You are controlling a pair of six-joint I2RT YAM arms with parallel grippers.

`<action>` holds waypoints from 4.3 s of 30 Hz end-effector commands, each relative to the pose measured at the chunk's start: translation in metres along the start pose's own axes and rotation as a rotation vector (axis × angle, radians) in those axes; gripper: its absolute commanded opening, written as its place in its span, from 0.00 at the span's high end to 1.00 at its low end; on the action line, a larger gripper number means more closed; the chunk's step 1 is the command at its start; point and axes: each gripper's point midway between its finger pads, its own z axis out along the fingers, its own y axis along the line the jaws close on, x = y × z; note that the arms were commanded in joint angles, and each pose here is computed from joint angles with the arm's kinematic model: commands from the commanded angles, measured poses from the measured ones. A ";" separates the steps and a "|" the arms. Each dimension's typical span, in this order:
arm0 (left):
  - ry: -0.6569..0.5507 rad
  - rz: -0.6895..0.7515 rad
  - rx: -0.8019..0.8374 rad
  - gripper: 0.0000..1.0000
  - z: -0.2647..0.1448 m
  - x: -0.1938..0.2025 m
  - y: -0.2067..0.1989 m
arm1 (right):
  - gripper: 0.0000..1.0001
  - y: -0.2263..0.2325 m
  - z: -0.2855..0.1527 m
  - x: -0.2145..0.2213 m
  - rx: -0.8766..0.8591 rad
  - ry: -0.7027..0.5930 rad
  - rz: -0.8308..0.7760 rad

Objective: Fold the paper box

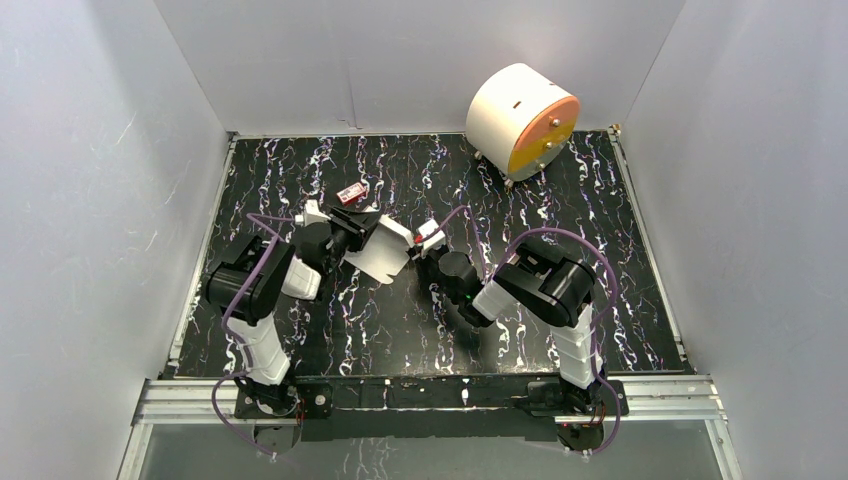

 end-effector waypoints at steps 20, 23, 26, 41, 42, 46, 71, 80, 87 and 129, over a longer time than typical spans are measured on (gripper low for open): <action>-0.010 -0.210 0.200 1.00 -0.028 0.007 -0.026 | 1.00 -0.007 -0.011 0.025 0.043 0.104 0.036; -0.003 -0.214 0.207 1.00 -0.036 0.015 -0.030 | 1.00 -0.009 -0.011 0.022 0.049 0.100 0.048; -0.007 -0.209 0.207 1.00 -0.045 0.021 -0.032 | 1.00 -0.008 -0.011 0.020 0.049 0.100 0.054; 0.063 -0.185 0.225 1.00 -0.073 0.057 -0.038 | 1.00 0.006 -0.006 0.020 0.002 0.135 0.129; 0.067 -0.184 0.230 1.00 -0.074 0.058 -0.040 | 1.00 0.007 -0.004 0.021 -0.001 0.150 0.134; 0.071 -0.174 0.263 1.00 -0.078 0.063 -0.051 | 1.00 0.006 -0.002 0.017 0.013 0.156 0.152; 0.006 -0.027 0.163 0.72 -0.089 0.053 -0.029 | 1.00 0.014 -0.015 0.037 -0.089 0.152 0.022; -0.046 -0.055 0.189 0.55 -0.065 0.014 -0.043 | 1.00 0.021 -0.016 0.034 -0.155 0.129 -0.002; -0.035 -0.101 0.156 0.55 -0.039 0.013 -0.033 | 1.00 0.023 -0.017 0.033 -0.172 0.125 -0.010; -0.218 -0.154 0.140 1.00 -0.066 0.006 -0.024 | 1.00 0.021 -0.023 0.015 -0.156 0.062 0.092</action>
